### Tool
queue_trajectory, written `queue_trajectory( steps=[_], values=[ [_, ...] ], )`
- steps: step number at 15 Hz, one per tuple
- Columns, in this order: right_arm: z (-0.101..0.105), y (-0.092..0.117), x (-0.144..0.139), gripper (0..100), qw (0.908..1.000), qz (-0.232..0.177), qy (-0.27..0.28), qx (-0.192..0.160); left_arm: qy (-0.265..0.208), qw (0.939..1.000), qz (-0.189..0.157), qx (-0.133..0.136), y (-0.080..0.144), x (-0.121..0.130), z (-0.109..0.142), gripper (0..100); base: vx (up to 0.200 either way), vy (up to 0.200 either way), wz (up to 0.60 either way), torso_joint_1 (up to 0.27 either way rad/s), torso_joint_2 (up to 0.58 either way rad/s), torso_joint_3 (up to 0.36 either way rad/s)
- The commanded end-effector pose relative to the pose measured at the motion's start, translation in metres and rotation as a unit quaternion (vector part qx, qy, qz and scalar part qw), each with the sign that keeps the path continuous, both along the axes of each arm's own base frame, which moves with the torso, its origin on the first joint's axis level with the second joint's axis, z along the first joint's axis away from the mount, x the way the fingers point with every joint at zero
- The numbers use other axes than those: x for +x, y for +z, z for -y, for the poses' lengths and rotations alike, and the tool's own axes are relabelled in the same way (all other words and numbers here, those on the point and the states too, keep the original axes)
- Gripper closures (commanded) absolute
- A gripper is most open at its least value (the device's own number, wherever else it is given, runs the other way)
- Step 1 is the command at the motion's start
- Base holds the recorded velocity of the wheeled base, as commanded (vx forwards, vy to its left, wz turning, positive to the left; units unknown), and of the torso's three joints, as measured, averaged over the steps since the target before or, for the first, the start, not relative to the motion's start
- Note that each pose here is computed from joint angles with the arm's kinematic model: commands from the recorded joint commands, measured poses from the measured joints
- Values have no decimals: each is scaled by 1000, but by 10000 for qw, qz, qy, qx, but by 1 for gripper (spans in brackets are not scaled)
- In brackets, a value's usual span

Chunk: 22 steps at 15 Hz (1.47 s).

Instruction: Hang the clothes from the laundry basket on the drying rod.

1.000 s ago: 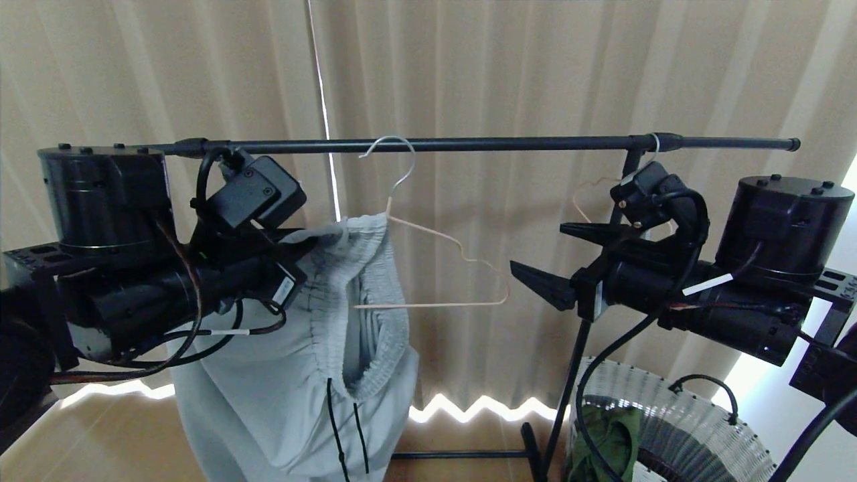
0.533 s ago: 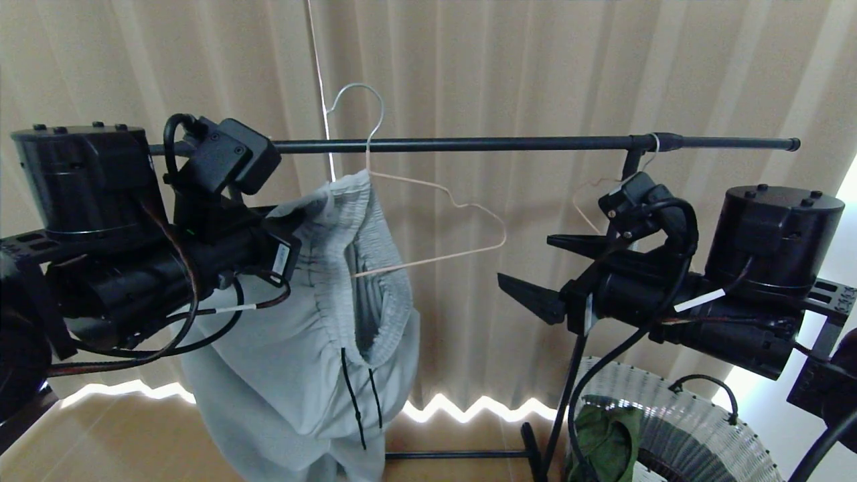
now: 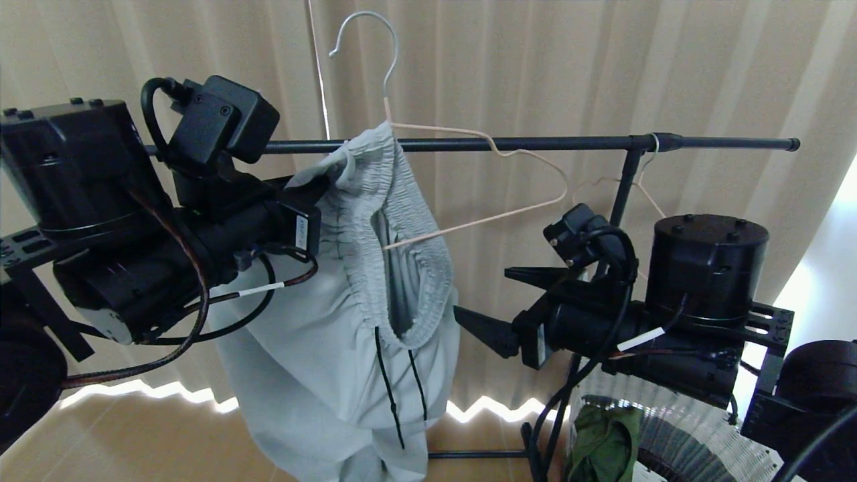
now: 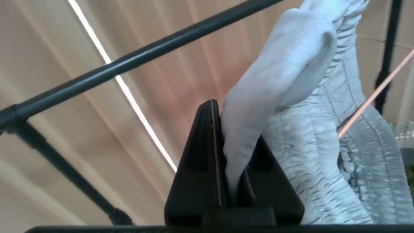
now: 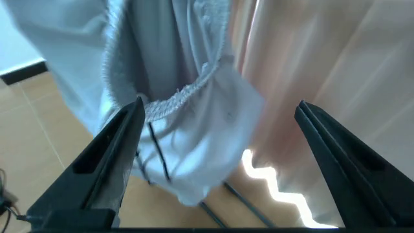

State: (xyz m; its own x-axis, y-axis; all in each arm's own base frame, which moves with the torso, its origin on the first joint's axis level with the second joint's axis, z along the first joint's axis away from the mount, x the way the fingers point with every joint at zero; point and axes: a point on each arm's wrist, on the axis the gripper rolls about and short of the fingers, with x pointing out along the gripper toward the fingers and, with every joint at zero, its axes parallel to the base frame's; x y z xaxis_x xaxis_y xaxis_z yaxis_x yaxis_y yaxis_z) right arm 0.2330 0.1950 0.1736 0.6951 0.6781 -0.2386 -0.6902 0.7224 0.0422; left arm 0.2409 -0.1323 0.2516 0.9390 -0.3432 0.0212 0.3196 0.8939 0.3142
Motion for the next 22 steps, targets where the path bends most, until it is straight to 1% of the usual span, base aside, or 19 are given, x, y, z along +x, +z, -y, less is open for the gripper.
queue_trajectory(
  steps=[1,4,6,10,11,13,15,16,17,19,22],
  values=[
    [-9,-9,7,0,9999,-89,-23,-102,-127,9999,15,-4,-1,-1,4,100,0,0,0,0,0,0],
    [-13,-8,14,0,9999,-50,-120,-55,-203,9998,45,-12,1,-4,6,100,0,0,0,0,0,0],
    [-16,-12,19,0,9998,-135,-160,-45,-303,9995,81,-42,2,-7,10,100,0,0,0,0,0,0],
    [-25,-19,31,0,9996,-165,-227,-91,-402,9990,170,-87,5,-12,13,100,0,0,0,0,0,0],
    [-27,-21,33,100,9995,-169,-234,-98,-449,9988,186,-107,6,-14,14,100,0,0,0,0,0,0],
    [-27,-21,34,100,9995,-164,-242,-92,-441,9988,193,-110,7,-13,15,100,0,0,0,0,0,0],
    [-21,-20,37,100,9989,-141,-438,-107,-379,9991,183,-95,6,-11,12,100,0,0,0,0,0,0],
    [-12,-18,41,100,9981,-113,-603,-103,-333,9993,176,-72,5,-9,11,100,0,0,0,0,0,0],
    [-2,-13,46,100,9966,-49,-821,-73,-186,9997,175,-33,4,-4,4,100,0,0,0,0,0,0],
    [21,0,61,100,9925,150,-1214,56,32,9998,182,79,3,2,-6,100,0,0,0,0,0,0],
    [49,14,85,100,9842,376,-1719,184,119,9996,200,156,2,3,-10,100,0,0,0,0,0,0]
  ],
)
